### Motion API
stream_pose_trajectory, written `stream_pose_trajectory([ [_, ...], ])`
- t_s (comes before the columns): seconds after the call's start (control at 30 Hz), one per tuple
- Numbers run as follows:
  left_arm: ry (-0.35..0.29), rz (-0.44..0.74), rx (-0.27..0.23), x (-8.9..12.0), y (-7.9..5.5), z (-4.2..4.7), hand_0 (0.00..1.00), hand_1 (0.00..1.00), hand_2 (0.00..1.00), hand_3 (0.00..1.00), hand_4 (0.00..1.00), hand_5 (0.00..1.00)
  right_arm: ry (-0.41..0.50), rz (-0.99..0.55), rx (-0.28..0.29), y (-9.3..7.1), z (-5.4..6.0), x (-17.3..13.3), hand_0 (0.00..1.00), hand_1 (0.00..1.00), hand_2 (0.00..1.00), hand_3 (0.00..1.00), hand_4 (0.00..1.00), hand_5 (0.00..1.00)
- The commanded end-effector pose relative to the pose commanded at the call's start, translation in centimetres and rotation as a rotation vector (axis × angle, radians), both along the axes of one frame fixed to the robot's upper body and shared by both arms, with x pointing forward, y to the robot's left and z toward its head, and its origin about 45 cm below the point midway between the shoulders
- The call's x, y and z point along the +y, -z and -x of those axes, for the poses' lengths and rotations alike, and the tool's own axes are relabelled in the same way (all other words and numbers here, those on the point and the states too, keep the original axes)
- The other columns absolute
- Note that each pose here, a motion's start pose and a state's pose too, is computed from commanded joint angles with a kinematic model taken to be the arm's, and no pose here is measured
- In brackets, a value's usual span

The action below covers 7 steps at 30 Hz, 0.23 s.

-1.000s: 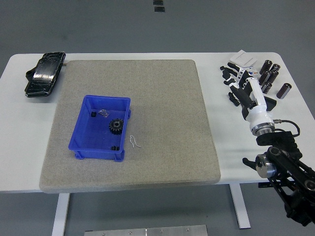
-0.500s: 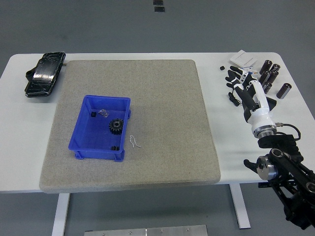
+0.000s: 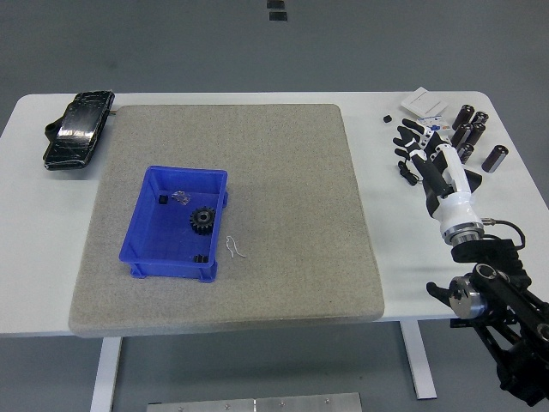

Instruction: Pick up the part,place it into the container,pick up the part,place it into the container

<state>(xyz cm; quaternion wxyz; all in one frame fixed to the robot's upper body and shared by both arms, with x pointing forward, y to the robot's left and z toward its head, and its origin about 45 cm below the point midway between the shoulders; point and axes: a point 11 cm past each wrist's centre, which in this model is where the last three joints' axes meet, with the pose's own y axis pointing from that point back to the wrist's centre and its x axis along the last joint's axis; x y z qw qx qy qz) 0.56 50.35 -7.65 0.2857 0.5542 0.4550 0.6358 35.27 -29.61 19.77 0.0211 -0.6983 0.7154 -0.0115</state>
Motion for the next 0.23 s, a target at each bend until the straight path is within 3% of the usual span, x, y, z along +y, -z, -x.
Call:
stream_pose_trajectory([
  [0.23,0.027,0.008,0.010,-0.23,0.02,-0.73,0.680,0.634,0.604,0.584,0.637,0.265,0.018,0.001,-0.014,-0.57,-0.06,-0.75,0.772,0.745,0.790,0.745,0.837,0.582],
])
